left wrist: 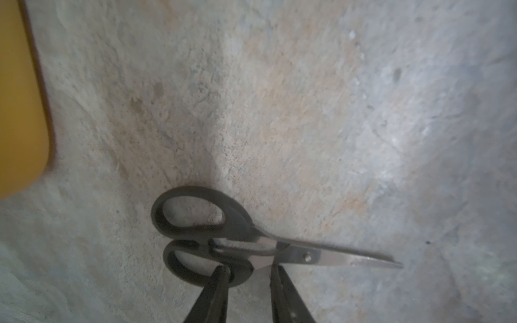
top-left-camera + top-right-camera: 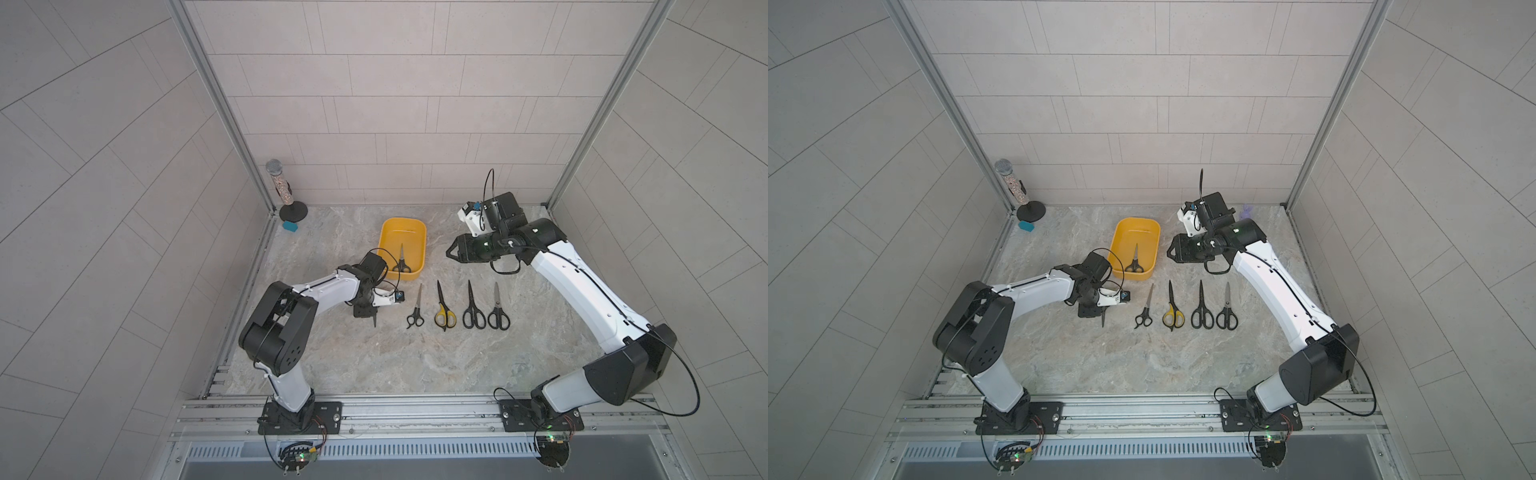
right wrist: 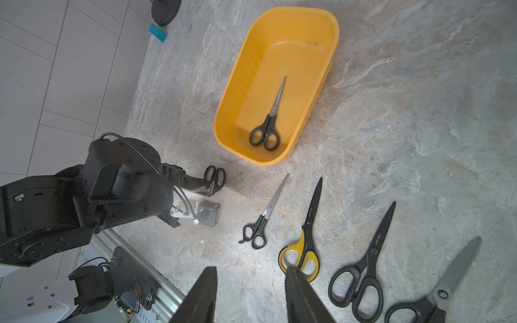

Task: Take the scissors out of the storage box
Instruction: Adjust the scissors at the center of the board.

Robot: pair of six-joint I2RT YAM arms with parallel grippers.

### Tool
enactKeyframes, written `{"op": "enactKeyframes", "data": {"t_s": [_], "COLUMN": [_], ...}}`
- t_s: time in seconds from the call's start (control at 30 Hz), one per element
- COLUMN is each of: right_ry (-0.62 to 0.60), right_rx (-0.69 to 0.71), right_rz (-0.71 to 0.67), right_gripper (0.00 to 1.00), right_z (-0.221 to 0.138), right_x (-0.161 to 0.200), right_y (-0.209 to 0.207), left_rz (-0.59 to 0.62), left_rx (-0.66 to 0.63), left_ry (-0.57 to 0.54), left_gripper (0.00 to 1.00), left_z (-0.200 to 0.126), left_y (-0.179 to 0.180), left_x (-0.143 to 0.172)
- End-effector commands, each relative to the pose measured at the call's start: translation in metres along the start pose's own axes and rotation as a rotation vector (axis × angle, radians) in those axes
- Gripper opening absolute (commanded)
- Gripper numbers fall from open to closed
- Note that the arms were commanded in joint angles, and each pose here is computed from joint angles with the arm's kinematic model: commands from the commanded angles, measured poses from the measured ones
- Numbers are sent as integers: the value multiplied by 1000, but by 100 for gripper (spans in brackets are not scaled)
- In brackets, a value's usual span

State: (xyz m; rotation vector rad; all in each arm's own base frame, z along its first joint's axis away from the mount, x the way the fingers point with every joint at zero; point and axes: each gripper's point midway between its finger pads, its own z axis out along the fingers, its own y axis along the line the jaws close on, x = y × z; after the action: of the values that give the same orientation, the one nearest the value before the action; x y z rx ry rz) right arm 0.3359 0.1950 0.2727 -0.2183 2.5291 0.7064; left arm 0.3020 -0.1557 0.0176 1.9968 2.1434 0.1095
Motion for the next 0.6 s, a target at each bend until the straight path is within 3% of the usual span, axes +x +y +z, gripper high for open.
{"op": "enactKeyframes", "data": {"t_s": [0.0,0.27,0.4,0.57], "right_ry": [-15,-30,-38,-49], "right_rx": [-8,3,3,8], "right_rz": [-4,1,2,9], "right_gripper": [45,45,45,45], "right_z": [-5,-13,-16,-21], "right_x": [-6,-8,-9,-10], "right_y": [4,0,0,-4], "left_rz": [-12,-59,-142,-311], "left_rx": [90,197,249,292], "left_ry": [25,41,37,-39], "left_gripper": [31,30,21,17], "left_z": [8,9,6,-5], "left_y": [-18,-30,-36,-45], "left_x": [8,6,1,-16]}}
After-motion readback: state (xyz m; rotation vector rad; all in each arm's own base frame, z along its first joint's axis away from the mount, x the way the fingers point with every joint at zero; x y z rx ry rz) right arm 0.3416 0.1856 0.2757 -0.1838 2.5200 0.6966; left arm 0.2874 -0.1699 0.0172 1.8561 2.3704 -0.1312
